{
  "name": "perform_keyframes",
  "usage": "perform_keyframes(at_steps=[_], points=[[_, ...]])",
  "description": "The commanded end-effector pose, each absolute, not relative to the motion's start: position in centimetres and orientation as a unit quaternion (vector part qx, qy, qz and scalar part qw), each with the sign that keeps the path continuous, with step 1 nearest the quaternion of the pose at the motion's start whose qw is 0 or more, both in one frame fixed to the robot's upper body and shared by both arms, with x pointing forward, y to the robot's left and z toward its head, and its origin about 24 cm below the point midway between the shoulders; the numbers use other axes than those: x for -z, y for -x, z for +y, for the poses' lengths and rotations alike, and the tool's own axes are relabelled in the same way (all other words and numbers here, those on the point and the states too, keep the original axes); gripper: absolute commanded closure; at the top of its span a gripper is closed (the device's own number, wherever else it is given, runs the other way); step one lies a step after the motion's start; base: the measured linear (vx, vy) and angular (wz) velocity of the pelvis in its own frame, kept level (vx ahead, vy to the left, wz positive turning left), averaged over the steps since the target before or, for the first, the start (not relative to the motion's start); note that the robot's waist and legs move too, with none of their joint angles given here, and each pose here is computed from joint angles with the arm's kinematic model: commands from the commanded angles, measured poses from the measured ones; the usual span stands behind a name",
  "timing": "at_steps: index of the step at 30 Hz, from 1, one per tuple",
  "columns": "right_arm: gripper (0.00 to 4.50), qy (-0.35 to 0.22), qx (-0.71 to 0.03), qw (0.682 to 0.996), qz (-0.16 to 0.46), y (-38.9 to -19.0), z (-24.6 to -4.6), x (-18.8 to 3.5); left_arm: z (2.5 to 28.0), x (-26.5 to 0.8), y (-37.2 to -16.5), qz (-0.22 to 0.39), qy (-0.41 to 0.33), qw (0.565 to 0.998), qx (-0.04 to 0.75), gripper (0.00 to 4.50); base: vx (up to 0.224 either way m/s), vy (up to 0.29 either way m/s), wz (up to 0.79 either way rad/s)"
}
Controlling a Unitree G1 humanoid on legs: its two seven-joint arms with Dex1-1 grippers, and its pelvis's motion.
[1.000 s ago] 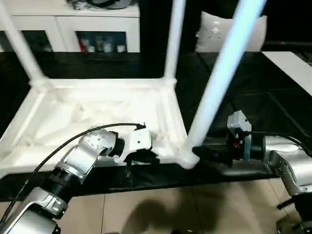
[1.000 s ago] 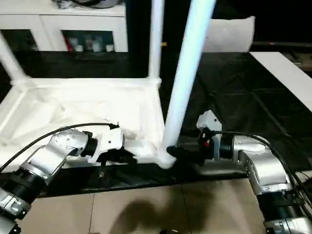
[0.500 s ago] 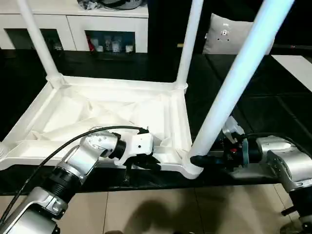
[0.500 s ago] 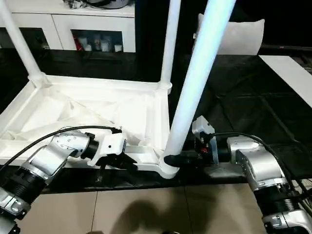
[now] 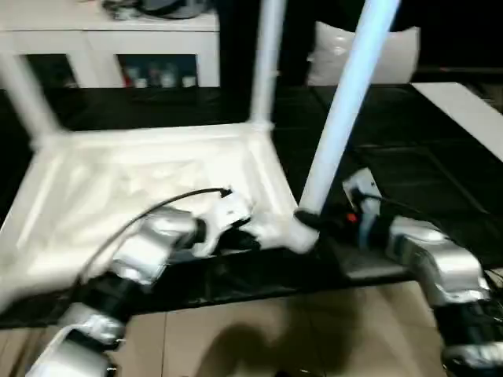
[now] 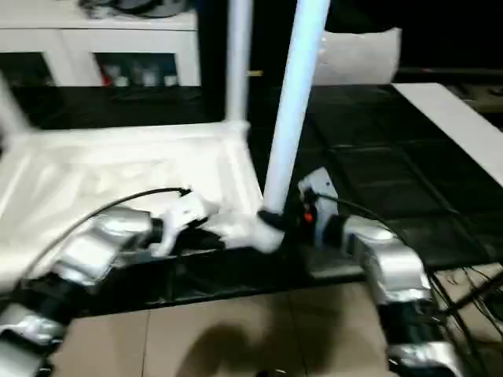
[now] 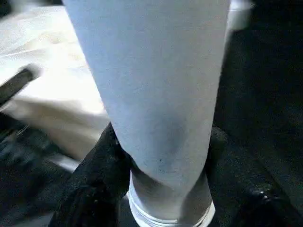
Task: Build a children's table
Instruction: Rotate leg to tighten
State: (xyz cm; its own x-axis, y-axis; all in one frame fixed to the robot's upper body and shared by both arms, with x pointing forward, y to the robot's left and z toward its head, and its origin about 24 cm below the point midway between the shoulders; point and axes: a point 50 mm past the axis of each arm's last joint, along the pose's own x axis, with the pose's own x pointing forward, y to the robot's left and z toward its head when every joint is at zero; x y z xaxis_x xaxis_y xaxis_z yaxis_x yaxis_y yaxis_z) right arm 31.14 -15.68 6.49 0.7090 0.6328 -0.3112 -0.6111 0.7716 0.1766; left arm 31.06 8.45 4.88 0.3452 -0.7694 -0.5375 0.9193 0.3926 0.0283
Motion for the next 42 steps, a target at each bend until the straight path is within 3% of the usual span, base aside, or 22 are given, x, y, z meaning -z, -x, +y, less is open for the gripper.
perform_keyframes(at_steps=[1, 2, 3, 5, 13, 19, 20, 23, 24, 28, 32, 42], points=[[2.5, -0.026, -0.303, 0.933, 0.191, -31.5, -14.6, -6.0, 6.8, -5.4, -31.6, 0.209, -0.153, 0.825, 0.502, 4.5, 0.0, 0.0, 0.0], [2.5, -0.015, -0.295, 0.937, 0.185, -31.6, -14.5, -5.9, 6.4, -5.4, -31.6, 0.205, -0.154, 0.827, 0.5, 4.5, 0.0, 0.0, 0.0], [1.97, -0.009, -0.287, 0.941, 0.181, -31.7, -14.4, -5.9, 6.1, -5.4, -31.6, 0.203, -0.155, 0.828, 0.499, 4.5, 0.0, 0.0, 0.0], [1.84, -0.043, -0.298, 0.941, 0.151, -31.5, -13.8, -6.2, 5.3, -5.6, -31.6, 0.189, -0.163, 0.826, 0.505, 4.5, 0.0, 0.0, 0.0], [1.17, -0.031, -0.331, 0.935, 0.125, -31.0, -15.2, -6.9, 6.5, -5.3, -31.5, 0.182, -0.207, 0.805, 0.526, 4.5, 0.0, 0.0, 0.0], [0.77, 0.038, -0.437, 0.89, 0.128, -29.5, -17.7, -7.6, 7.9, -5.1, -30.0, 0.164, -0.232, 0.724, 0.628, 4.5, 0.0, 0.0, 0.0], [0.55, 0.051, -0.453, 0.88, 0.13, -29.3, -17.9, -7.8, 8.1, -5.1, -29.8, 0.165, -0.237, 0.714, 0.637, 4.5, 0.0, 0.0, 0.0], [0.55, 0.07, -0.508, 0.847, 0.139, -28.6, -18.5, -8.2, 8.7, -4.9, -29.5, 0.171, -0.257, 0.681, 0.664, 4.5, 0.0, 0.0, 0.0], [0.68, 0.071, -0.54, 0.826, 0.143, -28.2, -18.8, -8.4, 9.0, -4.9, -29.2, 0.174, -0.272, 0.656, 0.683, 4.5, 0.0, 0.0, 0.0], [1.0, 0.072, -0.578, 0.799, 0.151, -27.8, -19.1, -8.6, 9.6, -4.9, -28.9, 0.176, -0.289, 0.621, 0.707, 4.5, 0.0, 0.0, 0.0], [1.26, 0.057, -0.638, 0.747, 0.177, -26.8, -18.7, -8.3, 10.2, -5.1, -28.7, 0.182, -0.301, 0.582, 0.734, 4.5, 0.0, 0.0, 0.0], [2.09, 0.029, -0.685, 0.699, 0.204, -25.7, -18.2, -8.0, 10.7, -5.5, -28.9, 0.182, -0.299, 0.563, 0.749, 4.5, 0.0, 0.0, 0.0]])
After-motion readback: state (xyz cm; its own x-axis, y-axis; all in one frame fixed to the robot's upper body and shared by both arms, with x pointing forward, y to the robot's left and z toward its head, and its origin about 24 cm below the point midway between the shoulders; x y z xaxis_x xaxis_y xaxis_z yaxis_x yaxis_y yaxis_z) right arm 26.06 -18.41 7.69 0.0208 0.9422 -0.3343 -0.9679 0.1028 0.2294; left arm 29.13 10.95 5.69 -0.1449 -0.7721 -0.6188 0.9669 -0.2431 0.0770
